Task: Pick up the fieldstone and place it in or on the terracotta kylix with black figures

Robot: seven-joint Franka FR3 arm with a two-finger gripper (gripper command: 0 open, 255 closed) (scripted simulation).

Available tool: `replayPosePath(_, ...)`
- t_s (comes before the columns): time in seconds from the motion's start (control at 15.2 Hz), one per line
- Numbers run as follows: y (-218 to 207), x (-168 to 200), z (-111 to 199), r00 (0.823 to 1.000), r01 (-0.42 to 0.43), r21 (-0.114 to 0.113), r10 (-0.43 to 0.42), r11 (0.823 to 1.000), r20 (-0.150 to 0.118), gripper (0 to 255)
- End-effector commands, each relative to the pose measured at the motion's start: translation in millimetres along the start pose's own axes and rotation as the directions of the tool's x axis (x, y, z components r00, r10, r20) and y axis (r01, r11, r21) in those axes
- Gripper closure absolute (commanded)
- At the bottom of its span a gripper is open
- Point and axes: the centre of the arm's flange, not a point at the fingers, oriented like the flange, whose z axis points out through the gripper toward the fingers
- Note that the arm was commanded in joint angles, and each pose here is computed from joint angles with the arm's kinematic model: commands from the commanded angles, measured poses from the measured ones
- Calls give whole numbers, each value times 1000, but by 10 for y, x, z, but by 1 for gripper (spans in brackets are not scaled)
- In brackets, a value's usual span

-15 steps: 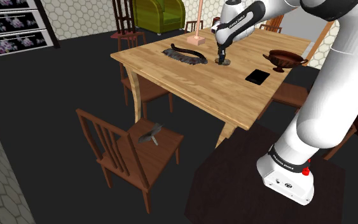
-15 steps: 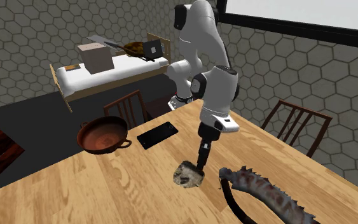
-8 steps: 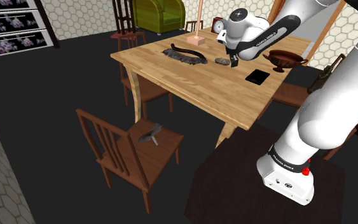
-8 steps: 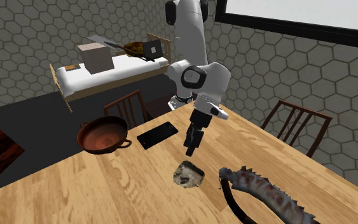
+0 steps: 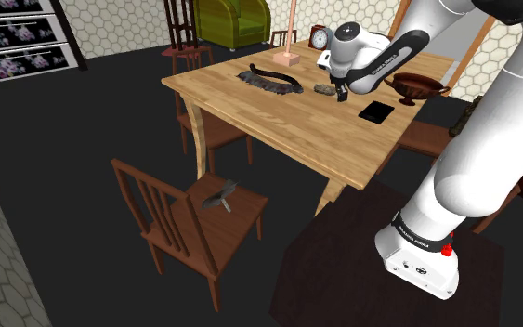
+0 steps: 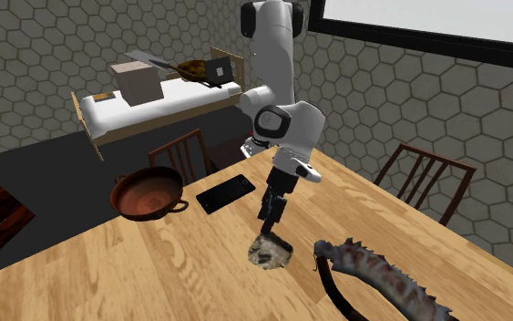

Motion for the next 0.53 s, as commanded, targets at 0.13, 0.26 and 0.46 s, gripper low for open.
replayPosePath(0.13,-2,2,10,1000,0,0,0,1000,0,0)
replayPosePath(0.26,-2,2,10,1000,0,0,0,1000,0,0)
replayPosePath(0.46,-3,2,9,1000,0,0,0,1000,0,255)
